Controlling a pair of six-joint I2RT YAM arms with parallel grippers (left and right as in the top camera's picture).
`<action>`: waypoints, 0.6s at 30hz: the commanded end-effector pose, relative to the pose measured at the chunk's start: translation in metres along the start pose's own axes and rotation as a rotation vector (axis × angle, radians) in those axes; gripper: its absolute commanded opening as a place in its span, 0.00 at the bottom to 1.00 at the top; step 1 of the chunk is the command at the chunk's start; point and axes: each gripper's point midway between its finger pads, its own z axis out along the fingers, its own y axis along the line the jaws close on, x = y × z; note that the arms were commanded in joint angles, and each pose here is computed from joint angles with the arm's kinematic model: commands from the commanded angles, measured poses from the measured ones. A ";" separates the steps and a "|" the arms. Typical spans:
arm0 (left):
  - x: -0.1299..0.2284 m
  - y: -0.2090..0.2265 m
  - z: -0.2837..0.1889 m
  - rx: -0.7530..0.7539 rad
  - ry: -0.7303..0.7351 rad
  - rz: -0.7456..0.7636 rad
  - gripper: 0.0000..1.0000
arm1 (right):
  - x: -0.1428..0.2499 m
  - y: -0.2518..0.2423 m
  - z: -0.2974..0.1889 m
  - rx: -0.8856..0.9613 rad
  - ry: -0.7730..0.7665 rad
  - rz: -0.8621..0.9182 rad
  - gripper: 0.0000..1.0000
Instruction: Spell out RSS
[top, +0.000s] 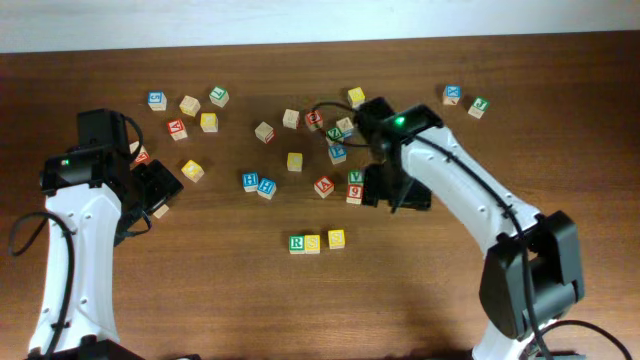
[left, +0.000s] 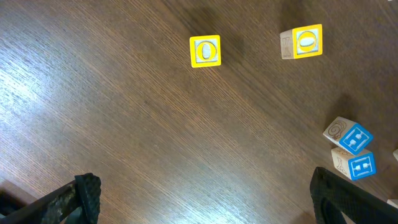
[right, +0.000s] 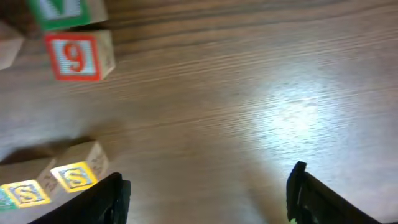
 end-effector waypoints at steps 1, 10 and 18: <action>0.000 -0.002 -0.001 0.011 0.002 0.015 0.99 | 0.014 -0.005 0.011 0.016 0.032 -0.019 0.85; 0.075 -0.053 0.003 0.211 0.280 0.207 0.99 | 0.024 -0.004 0.033 0.019 0.050 -0.067 0.87; 0.132 -0.089 0.069 0.135 0.126 0.530 0.00 | 0.023 -0.001 0.034 0.007 0.044 -0.091 0.83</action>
